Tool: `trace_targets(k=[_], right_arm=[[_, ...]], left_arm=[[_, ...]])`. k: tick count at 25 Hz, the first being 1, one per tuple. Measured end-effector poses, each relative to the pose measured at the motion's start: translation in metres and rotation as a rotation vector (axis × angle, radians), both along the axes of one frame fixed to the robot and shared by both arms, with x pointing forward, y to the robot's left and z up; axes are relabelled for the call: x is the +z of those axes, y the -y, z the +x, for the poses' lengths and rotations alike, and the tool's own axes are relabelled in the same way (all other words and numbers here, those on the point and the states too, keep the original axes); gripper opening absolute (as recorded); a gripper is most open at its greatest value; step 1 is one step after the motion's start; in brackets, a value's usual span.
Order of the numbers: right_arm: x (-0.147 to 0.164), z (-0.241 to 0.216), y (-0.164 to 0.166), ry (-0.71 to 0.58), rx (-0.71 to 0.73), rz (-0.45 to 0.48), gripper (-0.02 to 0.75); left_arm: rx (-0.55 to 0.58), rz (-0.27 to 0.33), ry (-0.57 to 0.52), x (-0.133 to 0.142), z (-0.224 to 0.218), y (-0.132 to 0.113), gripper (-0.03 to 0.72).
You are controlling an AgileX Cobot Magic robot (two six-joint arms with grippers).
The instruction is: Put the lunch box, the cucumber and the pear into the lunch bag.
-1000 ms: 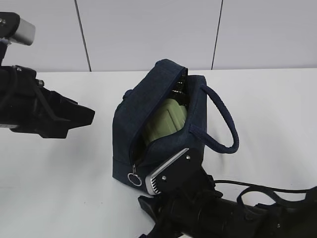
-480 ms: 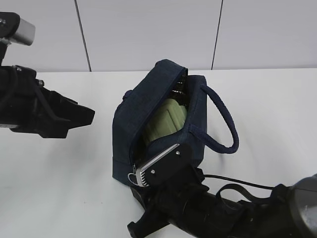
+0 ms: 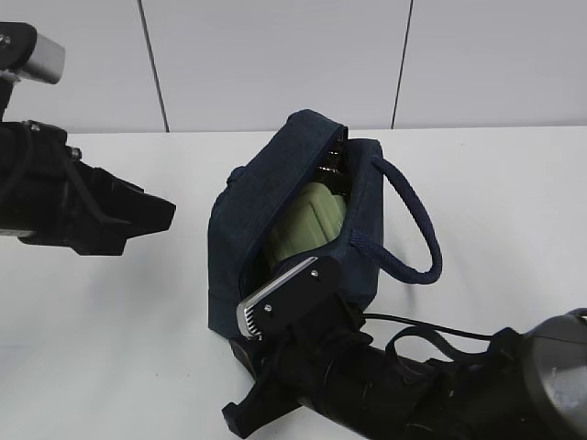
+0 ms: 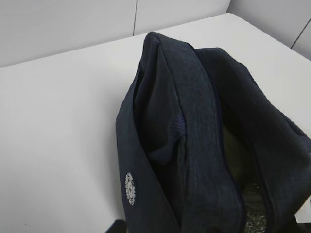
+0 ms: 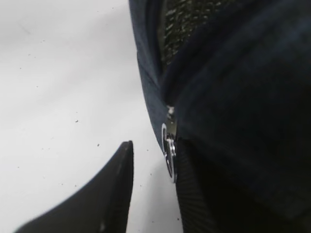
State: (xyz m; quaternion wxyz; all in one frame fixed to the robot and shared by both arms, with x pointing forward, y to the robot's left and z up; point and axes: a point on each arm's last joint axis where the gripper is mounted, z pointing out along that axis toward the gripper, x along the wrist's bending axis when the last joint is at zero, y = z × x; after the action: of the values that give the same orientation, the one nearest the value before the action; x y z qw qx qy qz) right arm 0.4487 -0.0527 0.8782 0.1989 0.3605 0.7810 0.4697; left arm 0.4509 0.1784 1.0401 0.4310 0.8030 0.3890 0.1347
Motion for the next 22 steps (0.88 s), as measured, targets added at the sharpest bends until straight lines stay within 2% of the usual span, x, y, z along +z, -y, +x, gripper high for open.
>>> trace_targets(k=[11,22], right_arm=[[-0.012,-0.001,0.001,-0.034,0.002,-0.037,0.24],[-0.01,0.0,0.0,-0.016,-0.002,-0.02,0.24]], left_arm=[[0.001,0.0,0.001,0.0,0.0,0.0,0.309],[0.001,0.0,0.001,0.0,0.0,0.0,0.309]])
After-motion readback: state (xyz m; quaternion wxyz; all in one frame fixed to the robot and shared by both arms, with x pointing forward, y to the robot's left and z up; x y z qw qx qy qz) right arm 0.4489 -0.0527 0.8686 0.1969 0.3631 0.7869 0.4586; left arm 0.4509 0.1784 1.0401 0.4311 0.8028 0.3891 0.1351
